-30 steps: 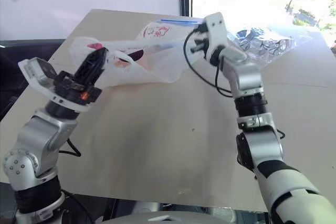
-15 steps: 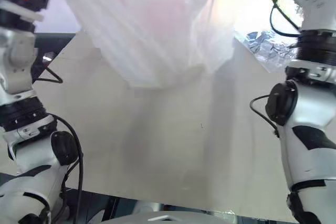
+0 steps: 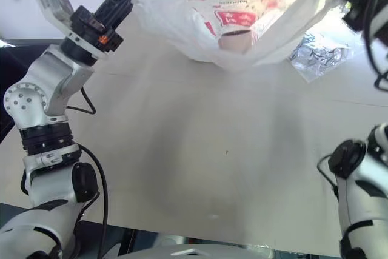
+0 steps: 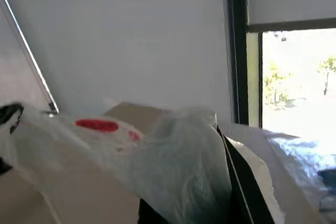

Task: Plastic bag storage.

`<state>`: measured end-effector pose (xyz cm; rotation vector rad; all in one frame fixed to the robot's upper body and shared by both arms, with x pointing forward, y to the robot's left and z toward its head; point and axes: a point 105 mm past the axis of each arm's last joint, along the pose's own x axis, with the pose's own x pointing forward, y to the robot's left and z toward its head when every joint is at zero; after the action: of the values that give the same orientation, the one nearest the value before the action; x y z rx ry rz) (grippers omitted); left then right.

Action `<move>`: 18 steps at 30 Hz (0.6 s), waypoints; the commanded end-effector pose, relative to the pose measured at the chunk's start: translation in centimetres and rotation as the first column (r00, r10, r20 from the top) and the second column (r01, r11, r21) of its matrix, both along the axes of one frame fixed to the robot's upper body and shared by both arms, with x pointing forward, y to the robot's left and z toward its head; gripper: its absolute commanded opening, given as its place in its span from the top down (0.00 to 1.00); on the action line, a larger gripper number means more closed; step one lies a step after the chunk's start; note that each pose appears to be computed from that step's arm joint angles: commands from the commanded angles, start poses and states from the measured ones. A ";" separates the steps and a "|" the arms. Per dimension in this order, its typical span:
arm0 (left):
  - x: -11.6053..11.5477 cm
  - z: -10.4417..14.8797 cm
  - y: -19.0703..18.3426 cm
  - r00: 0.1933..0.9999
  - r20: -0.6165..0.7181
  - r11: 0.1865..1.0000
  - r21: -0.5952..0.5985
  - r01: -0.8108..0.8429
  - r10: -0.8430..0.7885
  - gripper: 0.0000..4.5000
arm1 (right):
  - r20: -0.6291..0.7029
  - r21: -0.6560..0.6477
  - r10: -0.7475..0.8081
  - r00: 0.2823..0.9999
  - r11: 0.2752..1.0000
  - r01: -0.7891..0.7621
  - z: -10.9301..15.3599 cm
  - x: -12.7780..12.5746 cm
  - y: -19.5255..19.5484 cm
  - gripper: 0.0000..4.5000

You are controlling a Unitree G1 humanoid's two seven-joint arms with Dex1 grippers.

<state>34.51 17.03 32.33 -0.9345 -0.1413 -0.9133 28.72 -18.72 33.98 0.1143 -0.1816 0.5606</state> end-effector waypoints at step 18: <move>-6.2 -14.9 -1.7 0.992 0.116 0.802 0.588 -0.106 0.047 0.87 | -0.273 -0.532 -0.171 0.947 0.847 -0.001 -18.8 -4.0 -3.1 0.81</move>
<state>29.22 15.13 15.62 -0.3480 0.1198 -0.8086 24.84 -21.41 14.50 -0.2774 0.3243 0.4769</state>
